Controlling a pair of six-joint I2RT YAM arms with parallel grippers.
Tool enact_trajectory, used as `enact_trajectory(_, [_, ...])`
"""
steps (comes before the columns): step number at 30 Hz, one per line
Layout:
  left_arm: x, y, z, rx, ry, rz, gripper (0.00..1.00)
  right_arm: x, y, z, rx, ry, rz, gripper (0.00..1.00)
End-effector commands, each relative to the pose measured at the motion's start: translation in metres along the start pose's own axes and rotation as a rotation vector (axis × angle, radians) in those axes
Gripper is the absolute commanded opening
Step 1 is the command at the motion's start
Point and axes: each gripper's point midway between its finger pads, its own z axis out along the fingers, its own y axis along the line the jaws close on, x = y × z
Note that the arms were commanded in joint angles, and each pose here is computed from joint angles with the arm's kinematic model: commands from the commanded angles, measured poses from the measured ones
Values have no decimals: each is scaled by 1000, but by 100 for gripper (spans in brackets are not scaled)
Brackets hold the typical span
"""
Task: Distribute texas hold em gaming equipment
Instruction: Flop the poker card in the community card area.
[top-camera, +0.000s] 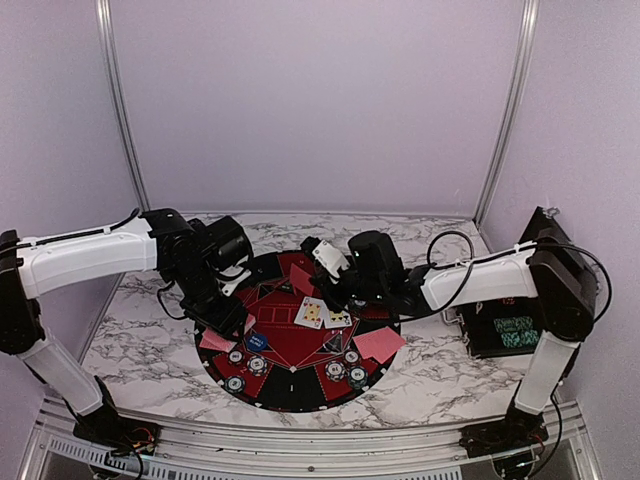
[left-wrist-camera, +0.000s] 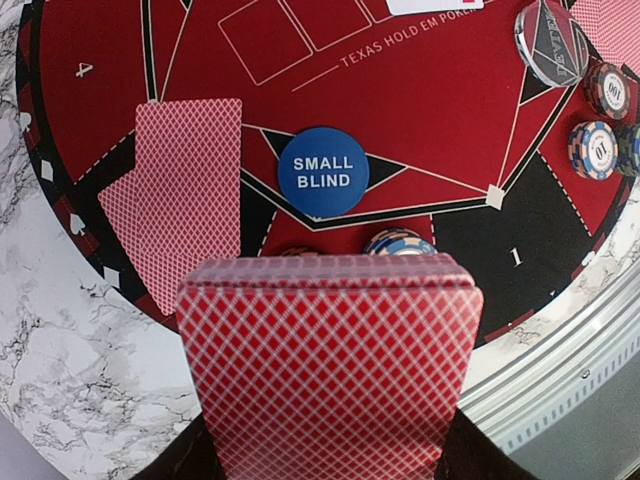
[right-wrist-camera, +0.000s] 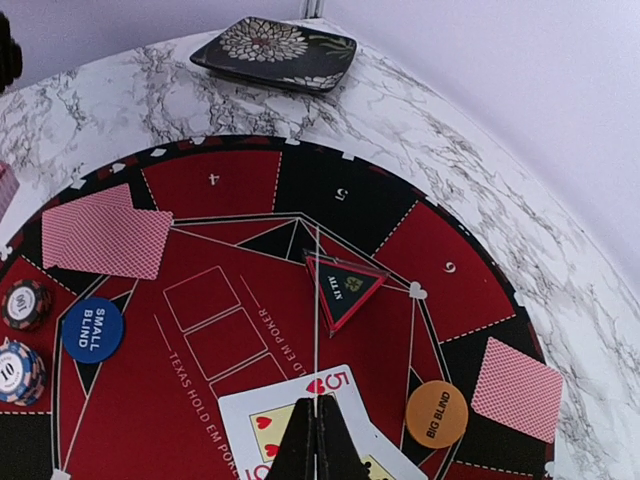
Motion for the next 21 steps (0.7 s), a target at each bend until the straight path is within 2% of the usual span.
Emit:
enact_trajectory(1, [1,2,-10,5,-30,-8,52,-6,-1,8,51,-22,-139,0])
enact_trajectory(21, [-1,3,-8,9,-27,-5,52,24,34,37,49,52,-356,0])
